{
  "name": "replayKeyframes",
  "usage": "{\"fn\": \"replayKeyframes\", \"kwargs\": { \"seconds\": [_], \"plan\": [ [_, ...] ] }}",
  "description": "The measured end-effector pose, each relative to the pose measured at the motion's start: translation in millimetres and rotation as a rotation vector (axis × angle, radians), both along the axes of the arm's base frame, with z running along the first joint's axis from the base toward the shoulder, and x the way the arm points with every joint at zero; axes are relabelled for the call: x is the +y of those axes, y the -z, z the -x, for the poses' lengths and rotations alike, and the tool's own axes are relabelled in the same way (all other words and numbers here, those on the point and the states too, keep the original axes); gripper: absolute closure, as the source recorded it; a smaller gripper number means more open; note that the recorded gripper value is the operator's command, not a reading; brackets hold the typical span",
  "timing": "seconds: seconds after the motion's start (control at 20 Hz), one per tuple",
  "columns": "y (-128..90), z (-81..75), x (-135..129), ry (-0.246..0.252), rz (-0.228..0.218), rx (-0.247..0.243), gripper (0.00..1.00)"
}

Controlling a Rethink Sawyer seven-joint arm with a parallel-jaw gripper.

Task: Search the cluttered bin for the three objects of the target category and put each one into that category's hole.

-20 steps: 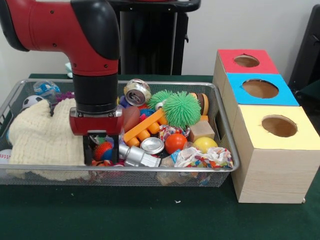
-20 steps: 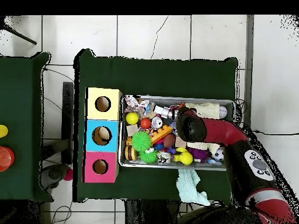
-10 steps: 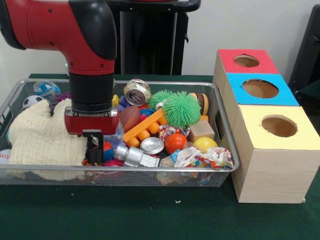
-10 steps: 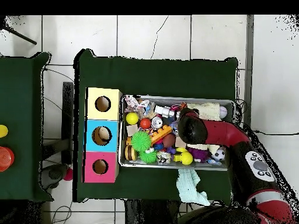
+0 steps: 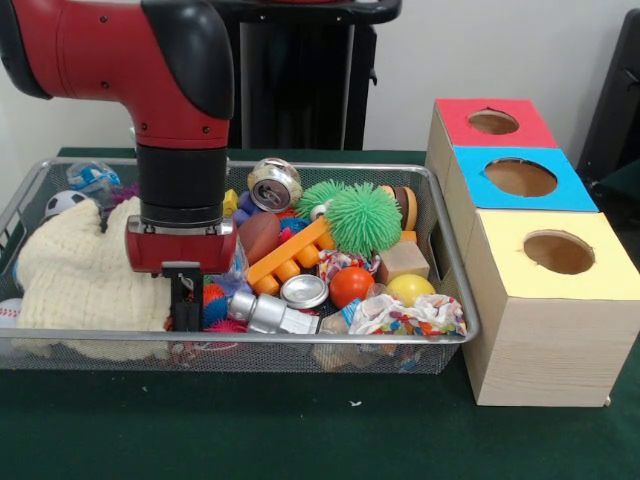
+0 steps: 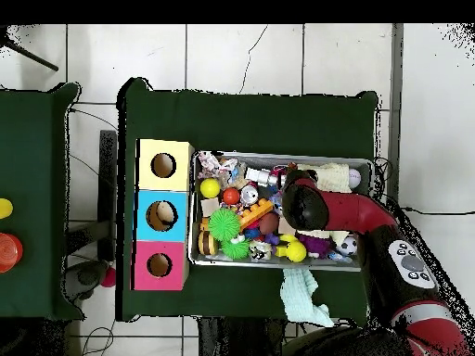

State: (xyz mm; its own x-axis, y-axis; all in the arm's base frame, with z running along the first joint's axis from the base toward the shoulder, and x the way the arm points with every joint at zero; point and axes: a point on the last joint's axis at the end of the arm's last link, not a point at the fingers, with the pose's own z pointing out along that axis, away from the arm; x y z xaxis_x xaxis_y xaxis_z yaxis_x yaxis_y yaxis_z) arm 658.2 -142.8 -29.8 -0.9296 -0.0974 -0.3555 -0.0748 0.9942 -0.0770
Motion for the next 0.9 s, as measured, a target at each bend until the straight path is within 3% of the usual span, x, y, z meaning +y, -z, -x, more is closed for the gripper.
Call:
{"fn": "replayKeyframes", "kwargs": {
  "seconds": [0.45, 0.7, 0.75, 0.9],
  "plan": [
    [-3, -1.1, -1, 0.0, 0.003, -0.004, 1.0],
    [-22, -9.0, -9, 0.002, 0.022, -0.03, 1.0],
    [-31, -13.0, -12, 0.003, 0.032, -0.043, 0.0],
    [-35, -15.0, -14, 0.003, 0.036, -0.049, 0.0]
  ]
}}
